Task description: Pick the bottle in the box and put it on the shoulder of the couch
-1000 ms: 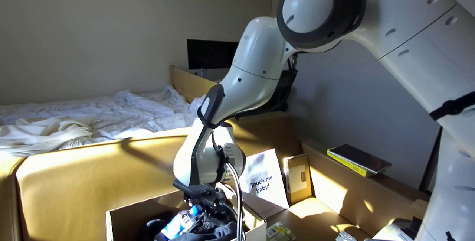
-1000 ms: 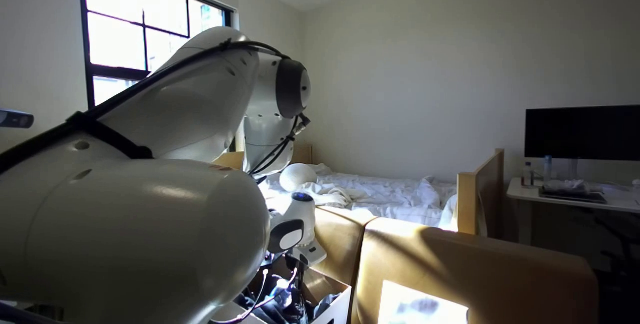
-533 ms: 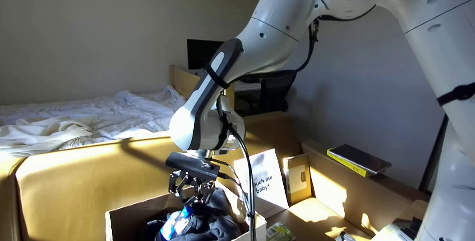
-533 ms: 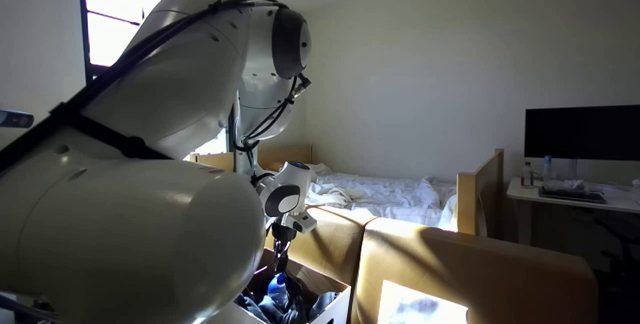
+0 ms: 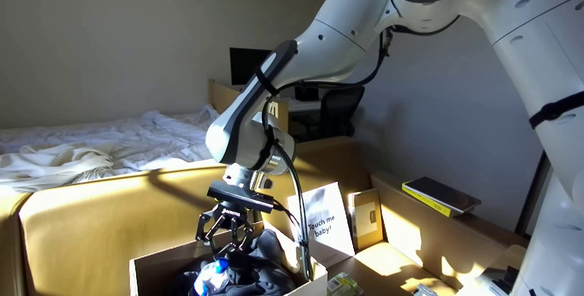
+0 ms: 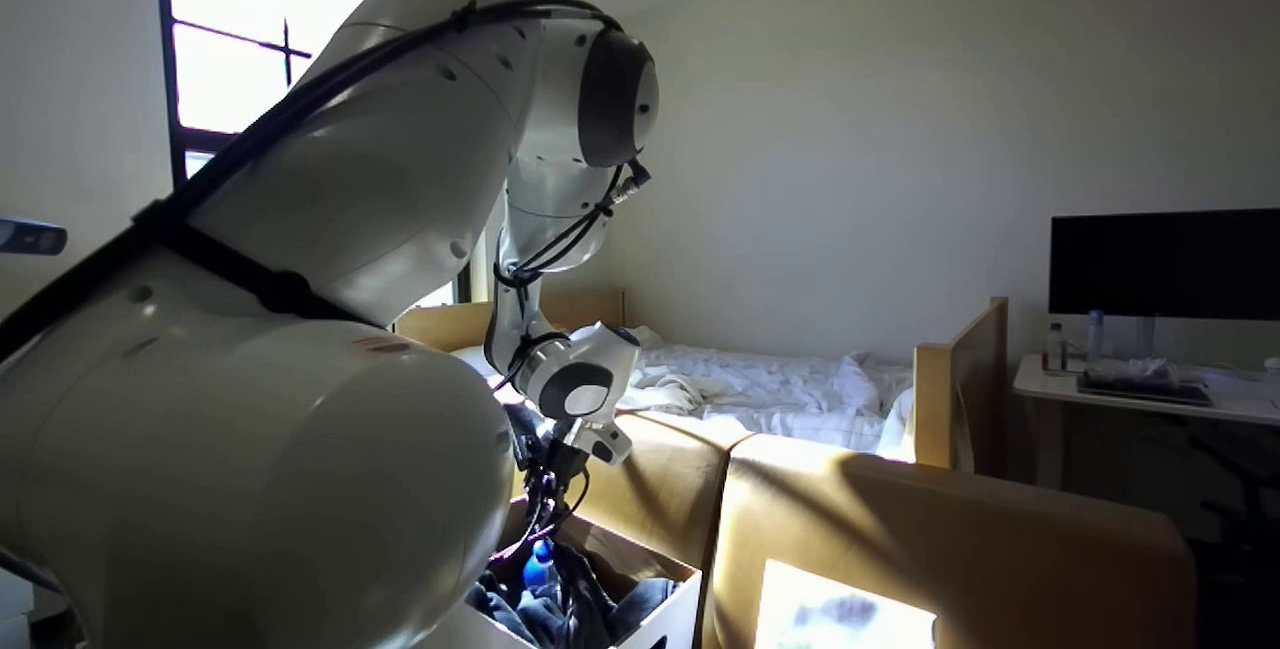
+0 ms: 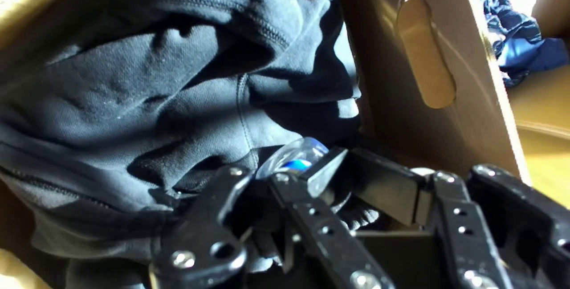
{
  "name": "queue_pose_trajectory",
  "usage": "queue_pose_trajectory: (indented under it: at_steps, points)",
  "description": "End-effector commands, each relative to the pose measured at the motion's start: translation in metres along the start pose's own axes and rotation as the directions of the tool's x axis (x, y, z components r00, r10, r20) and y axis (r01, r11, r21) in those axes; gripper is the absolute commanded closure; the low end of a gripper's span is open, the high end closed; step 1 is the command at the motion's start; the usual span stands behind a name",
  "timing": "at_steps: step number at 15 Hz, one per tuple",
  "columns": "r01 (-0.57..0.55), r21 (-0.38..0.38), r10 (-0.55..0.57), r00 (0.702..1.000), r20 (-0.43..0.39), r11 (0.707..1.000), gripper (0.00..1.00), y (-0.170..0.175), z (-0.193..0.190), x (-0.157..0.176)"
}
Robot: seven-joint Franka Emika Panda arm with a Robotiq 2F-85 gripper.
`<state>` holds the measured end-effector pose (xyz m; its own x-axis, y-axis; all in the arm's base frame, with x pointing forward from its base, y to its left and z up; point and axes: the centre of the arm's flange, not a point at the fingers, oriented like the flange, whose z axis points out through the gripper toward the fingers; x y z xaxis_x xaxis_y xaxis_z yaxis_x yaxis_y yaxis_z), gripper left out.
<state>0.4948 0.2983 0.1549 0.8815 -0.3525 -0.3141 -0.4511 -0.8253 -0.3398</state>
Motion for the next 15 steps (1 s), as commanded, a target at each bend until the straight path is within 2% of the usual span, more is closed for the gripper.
queue_pose_trajectory:
  at_steps: [1, 2, 4, 5, 10, 12, 15]
  points:
    - [0.080, -0.049, -0.082, 0.996, -0.045, 0.996, 0.67, -0.021, -0.029, -0.017]
    - [0.072, -0.075, -0.077, 0.995, -0.058, 0.995, 0.66, -0.023, -0.029, -0.016]
    - [0.035, -0.137, -0.043, 0.997, -0.057, 0.990, 0.54, -0.020, -0.020, -0.010]
    - [-0.019, -0.174, 0.007, 0.998, -0.069, 0.985, 0.47, -0.013, -0.014, -0.005]
    - [-0.166, -0.251, 0.166, 0.986, -0.021, 0.954, 0.16, 0.033, 0.013, 0.015]
    - [-0.232, -0.229, 0.235, 0.972, -0.013, 0.945, 0.02, 0.058, 0.024, 0.027]
    - [-0.304, -0.147, 0.297, 0.952, -0.068, 0.941, 0.00, 0.082, 0.037, 0.048]
